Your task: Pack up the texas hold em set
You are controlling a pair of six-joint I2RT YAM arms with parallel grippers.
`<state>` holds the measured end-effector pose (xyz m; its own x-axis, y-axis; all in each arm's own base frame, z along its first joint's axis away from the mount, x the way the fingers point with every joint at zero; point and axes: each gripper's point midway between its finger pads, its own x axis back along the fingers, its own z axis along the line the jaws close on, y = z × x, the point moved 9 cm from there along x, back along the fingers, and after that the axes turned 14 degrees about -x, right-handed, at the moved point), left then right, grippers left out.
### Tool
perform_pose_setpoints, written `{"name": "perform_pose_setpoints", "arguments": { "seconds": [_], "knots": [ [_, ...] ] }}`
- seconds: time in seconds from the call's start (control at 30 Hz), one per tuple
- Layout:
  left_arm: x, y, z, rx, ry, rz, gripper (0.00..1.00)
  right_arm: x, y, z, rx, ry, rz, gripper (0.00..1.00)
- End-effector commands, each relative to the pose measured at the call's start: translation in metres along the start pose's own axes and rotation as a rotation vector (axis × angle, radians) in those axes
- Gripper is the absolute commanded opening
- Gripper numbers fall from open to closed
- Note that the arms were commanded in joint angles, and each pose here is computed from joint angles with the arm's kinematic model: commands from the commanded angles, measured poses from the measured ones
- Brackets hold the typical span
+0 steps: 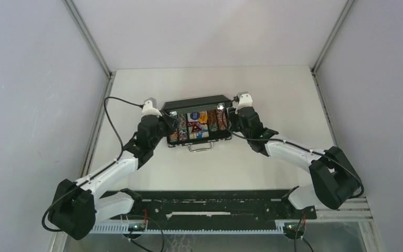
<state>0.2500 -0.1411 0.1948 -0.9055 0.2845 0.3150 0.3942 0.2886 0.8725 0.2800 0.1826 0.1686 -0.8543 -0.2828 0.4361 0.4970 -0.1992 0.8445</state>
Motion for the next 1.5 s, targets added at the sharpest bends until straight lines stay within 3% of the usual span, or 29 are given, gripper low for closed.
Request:
{"name": "perform_pose_setpoints", "arguments": {
  "seconds": [0.0,0.33,0.7,1.13,1.47],
  "knots": [
    [0.005,-0.002,0.001,-0.061,0.119,0.043,0.0,0.005,0.01,0.004,-0.032,0.029,-0.046,0.49],
    [0.035,-0.026,0.012,-0.079,0.177,0.19,0.0,0.021,0.007,0.008,-0.044,0.06,-0.042,0.49],
    [0.062,-0.057,0.012,-0.045,0.107,0.321,0.0,0.034,0.003,0.005,-0.055,0.063,-0.049,0.49],
    [0.08,-0.079,0.008,0.071,0.04,0.431,0.0,0.059,-0.001,-0.002,-0.089,0.075,-0.08,0.49],
    [0.095,-0.109,0.021,0.118,0.118,0.539,0.0,0.067,-0.004,-0.006,-0.096,0.078,-0.088,0.49]
  ]
}}
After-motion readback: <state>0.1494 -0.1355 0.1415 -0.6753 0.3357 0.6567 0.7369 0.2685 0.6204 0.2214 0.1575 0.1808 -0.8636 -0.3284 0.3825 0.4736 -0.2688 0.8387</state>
